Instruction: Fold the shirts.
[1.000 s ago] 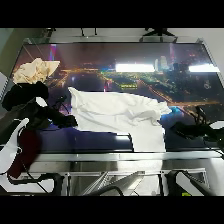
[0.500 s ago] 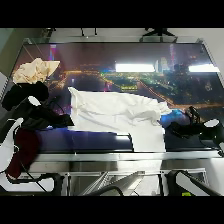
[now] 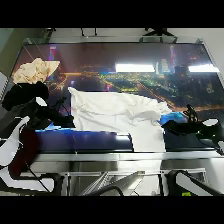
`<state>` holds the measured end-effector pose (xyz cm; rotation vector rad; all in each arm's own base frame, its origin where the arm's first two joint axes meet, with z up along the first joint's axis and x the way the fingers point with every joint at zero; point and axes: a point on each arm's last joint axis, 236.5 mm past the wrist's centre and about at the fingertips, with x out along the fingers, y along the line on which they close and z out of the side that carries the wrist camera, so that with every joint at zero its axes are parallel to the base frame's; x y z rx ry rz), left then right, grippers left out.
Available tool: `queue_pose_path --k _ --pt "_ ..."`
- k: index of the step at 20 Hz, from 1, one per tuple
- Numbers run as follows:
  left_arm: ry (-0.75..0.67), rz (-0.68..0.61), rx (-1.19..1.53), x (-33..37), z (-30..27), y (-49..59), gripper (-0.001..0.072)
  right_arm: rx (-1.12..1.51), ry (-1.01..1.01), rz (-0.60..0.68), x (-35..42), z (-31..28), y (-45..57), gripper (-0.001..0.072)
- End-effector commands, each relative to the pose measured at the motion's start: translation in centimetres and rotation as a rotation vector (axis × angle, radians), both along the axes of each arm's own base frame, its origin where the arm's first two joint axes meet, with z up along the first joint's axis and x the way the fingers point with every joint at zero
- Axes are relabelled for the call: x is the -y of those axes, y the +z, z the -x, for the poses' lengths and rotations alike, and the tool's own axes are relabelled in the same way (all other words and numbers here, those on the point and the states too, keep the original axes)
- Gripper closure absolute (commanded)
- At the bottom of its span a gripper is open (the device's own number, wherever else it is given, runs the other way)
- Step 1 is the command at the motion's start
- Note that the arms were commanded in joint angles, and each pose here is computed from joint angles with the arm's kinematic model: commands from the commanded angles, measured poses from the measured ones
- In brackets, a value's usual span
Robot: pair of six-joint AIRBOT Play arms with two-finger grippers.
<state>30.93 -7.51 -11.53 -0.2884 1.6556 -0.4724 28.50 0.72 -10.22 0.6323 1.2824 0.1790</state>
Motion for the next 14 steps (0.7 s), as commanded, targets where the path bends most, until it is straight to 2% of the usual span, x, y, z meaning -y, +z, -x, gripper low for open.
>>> queue_pose_path --k 1,5,7,8,10,12,14 --pt "0.035 -0.007 0.028 -1.4 -0.6 0.6 0.0689 0.063 0.048 -0.021 -1.0 -1.7 0.6 0.0119" --pt "0.036 -0.011 0.052 -1.7 -0.9 1.1 0.0689 0.013 0.187 -0.046 -4.4 -2.2 -1.2 0.0120" --pt "0.035 -0.011 0.053 -1.8 -0.9 1.1 0.0689 -0.036 0.283 -0.087 -7.0 -1.3 -1.8 0.0169" --pt "0.030 -0.010 0.052 -1.7 -0.8 1.1 0.0689 -0.061 0.342 -0.099 -8.0 -0.3 -2.0 0.0269" --pt "0.025 -0.007 0.050 -1.7 -0.7 1.2 0.0689 -0.104 0.430 -0.088 -8.9 1.4 -2.4 0.0322" --pt "0.024 -0.005 0.048 -1.6 -0.7 1.2 0.0690 -0.114 0.454 -0.097 -9.2 1.9 -2.2 0.0688" --pt "0.009 0.034 0.053 -0.9 -0.4 2.4 0.0690 -0.085 0.456 -0.129 -9.8 1.3 -0.5 0.0694"
